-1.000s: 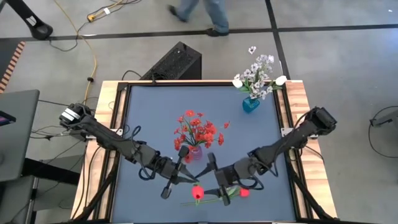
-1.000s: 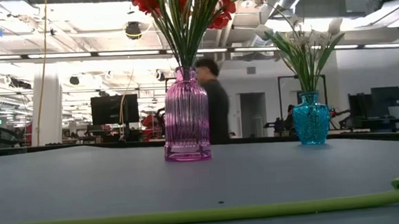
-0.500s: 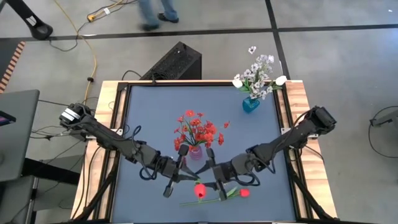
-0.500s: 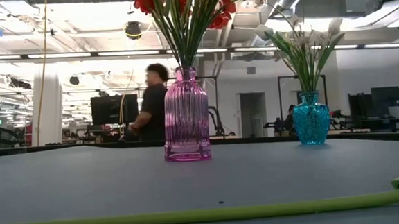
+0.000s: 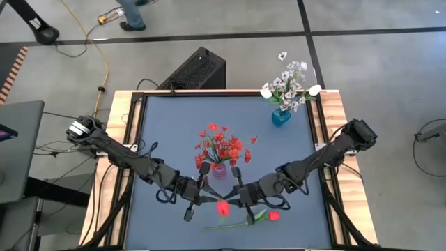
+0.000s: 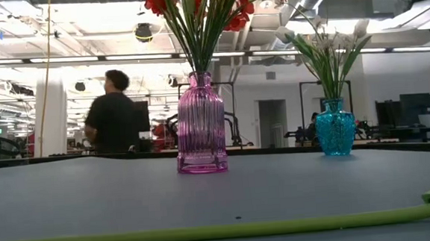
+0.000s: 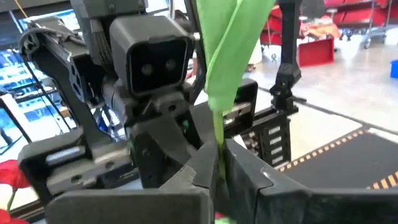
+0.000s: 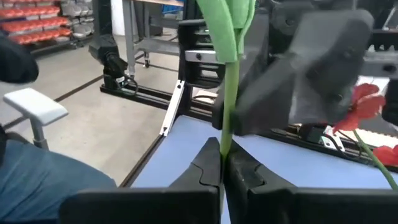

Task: Sort flowers into vase by color
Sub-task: Put the top red flower into the purple vase

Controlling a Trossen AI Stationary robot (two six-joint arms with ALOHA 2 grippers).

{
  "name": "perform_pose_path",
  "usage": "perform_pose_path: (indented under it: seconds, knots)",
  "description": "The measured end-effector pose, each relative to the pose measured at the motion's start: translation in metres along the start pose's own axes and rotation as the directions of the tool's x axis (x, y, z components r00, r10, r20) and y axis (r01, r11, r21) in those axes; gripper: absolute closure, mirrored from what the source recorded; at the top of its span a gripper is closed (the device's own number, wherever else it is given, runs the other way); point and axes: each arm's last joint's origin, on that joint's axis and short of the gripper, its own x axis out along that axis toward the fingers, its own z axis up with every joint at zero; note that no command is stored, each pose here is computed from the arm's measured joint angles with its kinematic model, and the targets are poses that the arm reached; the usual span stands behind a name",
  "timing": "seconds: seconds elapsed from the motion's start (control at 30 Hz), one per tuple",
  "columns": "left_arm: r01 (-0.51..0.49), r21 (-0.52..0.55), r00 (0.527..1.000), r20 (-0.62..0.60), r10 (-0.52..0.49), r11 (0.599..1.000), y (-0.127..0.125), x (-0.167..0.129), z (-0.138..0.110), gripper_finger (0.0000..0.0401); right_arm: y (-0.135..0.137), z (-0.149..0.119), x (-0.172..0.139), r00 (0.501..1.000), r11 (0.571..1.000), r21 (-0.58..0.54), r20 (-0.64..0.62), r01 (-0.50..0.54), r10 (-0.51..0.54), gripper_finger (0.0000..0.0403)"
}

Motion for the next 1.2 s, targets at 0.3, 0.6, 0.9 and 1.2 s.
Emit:
perform_pose_path:
  seconds: [0.3,0.6,0.9,1.2]
  knots:
    - [0.079,-0.026,0.985,-0.151,-0.082,0.997,0.000,-0.025,0.007,0.0297,0.029,0.002,-0.015,0.997,0.985,-0.166,-0.051,0.047,-0.056,0.0376]
    - [0.410,-0.195,0.874,-0.195,-0.445,0.891,0.001,-0.068,0.024,0.0277,0.006,-0.015,0.002,0.954,0.933,-0.257,-0.097,0.253,-0.285,0.0376]
    - [0.540,-0.153,0.792,-0.242,-0.561,0.828,0.007,-0.114,0.037,0.0286,-0.003,-0.013,0.003,0.929,0.883,-0.347,-0.077,0.316,-0.362,0.0376]
    - [0.361,-0.053,0.894,-0.265,-0.362,0.931,0.021,-0.144,0.007,0.0288,-0.024,-0.028,-0.012,0.909,0.861,-0.333,-0.023,0.386,-0.416,0.0376]
